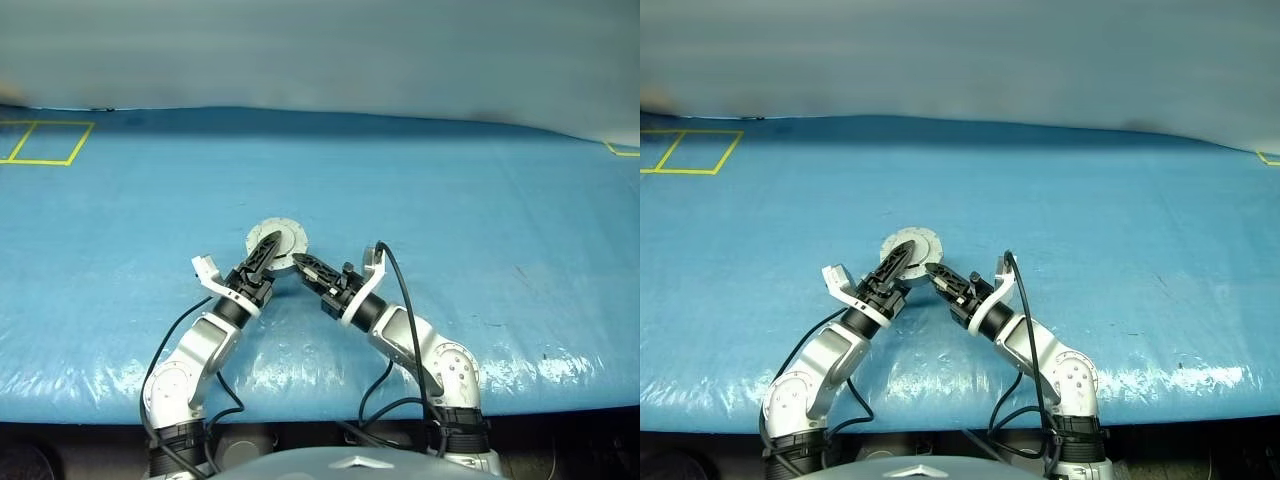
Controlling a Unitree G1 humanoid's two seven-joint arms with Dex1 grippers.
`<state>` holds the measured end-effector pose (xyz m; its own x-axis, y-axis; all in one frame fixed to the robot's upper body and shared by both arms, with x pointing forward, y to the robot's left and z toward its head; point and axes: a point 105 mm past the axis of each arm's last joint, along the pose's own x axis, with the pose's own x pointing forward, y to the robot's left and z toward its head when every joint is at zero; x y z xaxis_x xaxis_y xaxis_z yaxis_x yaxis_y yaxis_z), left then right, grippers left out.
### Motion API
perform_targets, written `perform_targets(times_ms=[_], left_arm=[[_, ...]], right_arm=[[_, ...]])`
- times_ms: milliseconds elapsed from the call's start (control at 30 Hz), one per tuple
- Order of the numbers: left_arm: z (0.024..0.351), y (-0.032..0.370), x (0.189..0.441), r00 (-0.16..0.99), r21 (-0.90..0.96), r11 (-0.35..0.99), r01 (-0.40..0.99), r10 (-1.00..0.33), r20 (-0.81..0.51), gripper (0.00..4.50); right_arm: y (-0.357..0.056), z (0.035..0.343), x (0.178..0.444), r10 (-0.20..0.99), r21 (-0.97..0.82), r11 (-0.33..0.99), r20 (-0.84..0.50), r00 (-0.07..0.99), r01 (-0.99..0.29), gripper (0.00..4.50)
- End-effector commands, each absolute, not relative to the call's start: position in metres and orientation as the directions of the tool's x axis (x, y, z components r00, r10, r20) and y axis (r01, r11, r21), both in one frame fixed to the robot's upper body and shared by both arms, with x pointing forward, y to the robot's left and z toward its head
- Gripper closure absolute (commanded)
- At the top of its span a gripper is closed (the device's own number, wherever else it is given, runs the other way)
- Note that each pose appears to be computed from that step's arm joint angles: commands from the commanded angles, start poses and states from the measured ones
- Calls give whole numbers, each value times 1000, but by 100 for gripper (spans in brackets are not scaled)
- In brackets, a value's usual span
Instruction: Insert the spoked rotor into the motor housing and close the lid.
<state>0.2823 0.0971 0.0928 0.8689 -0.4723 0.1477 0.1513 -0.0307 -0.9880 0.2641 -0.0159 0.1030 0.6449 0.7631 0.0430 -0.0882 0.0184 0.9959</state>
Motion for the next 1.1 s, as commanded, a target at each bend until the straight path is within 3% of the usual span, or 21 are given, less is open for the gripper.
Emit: perform_targets(times_ms=[33,233,400,567,733,900,1000,1100], left_arm=[[100,92,285,873,-981,-91,171,-447,194,215],[100,94,298,880,-985,-40,169,-443,169,215],[96,103,312,900,-989,29,147,-419,121,215],[99,117,333,911,-980,123,158,-400,97,215],[102,129,359,917,-966,201,166,-391,76,215],[108,137,397,926,-950,267,163,-374,54,215],[114,136,419,929,-942,294,161,-367,44,215],[117,132,434,927,-933,321,163,-373,33,215]], right_arm=[[-14,128,258,766,984,-48,146,626,-171,334],[-18,124,259,749,957,118,88,657,-263,334],[-29,107,260,726,854,379,-35,687,-358,166],[-50,95,261,655,589,653,-124,745,-476,2],[-66,90,263,585,265,798,-125,801,-541,0],[-71,84,261,542,-38,838,-69,838,-545,0],[-73,79,260,510,-129,850,-41,859,-511,0],[-72,74,259,497,-109,861,-38,867,-498,0]])
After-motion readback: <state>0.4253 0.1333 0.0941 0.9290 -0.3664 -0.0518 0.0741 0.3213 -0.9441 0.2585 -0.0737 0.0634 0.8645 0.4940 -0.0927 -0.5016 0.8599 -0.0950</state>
